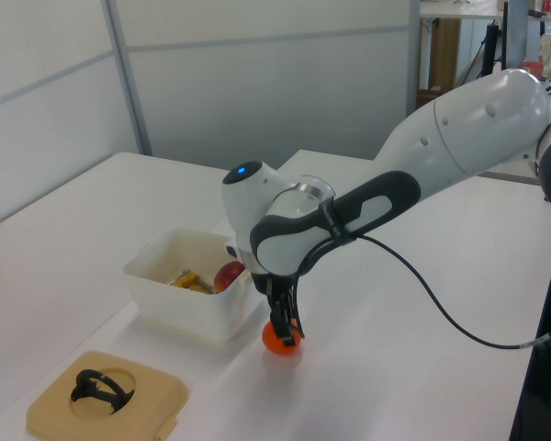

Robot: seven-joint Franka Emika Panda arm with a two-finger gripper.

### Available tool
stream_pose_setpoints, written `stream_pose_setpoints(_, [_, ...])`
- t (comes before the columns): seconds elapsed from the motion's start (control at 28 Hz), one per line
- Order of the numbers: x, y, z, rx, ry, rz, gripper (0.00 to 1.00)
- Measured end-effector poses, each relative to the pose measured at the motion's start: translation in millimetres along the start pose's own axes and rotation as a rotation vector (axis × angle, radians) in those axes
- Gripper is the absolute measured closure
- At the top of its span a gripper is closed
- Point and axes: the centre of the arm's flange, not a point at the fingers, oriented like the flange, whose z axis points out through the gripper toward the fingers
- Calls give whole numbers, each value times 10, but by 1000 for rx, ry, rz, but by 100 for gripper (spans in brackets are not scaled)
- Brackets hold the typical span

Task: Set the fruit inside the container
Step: 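Close the gripper on the mandarin and lift it, then carry the mandarin over the container and open the gripper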

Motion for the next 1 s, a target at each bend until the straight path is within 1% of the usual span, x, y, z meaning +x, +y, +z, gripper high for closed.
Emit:
stream_pose_setpoints(0.07, [-33,57,-161,-6,14,11,28])
stream_pose_setpoints(0.14, [-104,129,-405,-10,21,25,28])
stream_pose_setpoints(0.18, [-177,194,-638,-14,30,40,28])
stream_pose_setpoints(0.25, [-276,274,-956,-23,52,58,28])
stream_pose_setpoints(0.39, [-438,447,-1604,-57,139,95,28])
stream_pose_setpoints(0.5, [-456,523,-1810,-70,189,124,28])
stream_pose_setpoints(0.57, [-405,569,-1859,-82,243,162,28])
stream_pose_setpoints(0.64, [-297,620,-1847,-97,314,222,28])
stream_pose_setpoints(0.71, [-163,665,-1783,-101,385,308,28])
stream_pose_setpoints(0.79, [16,723,-1627,-94,459,416,28])
stream_pose_setpoints(0.89, [180,770,-1408,-78,505,501,29])
stream_pose_setpoints(1.0, [271,794,-1253,-67,517,542,29])
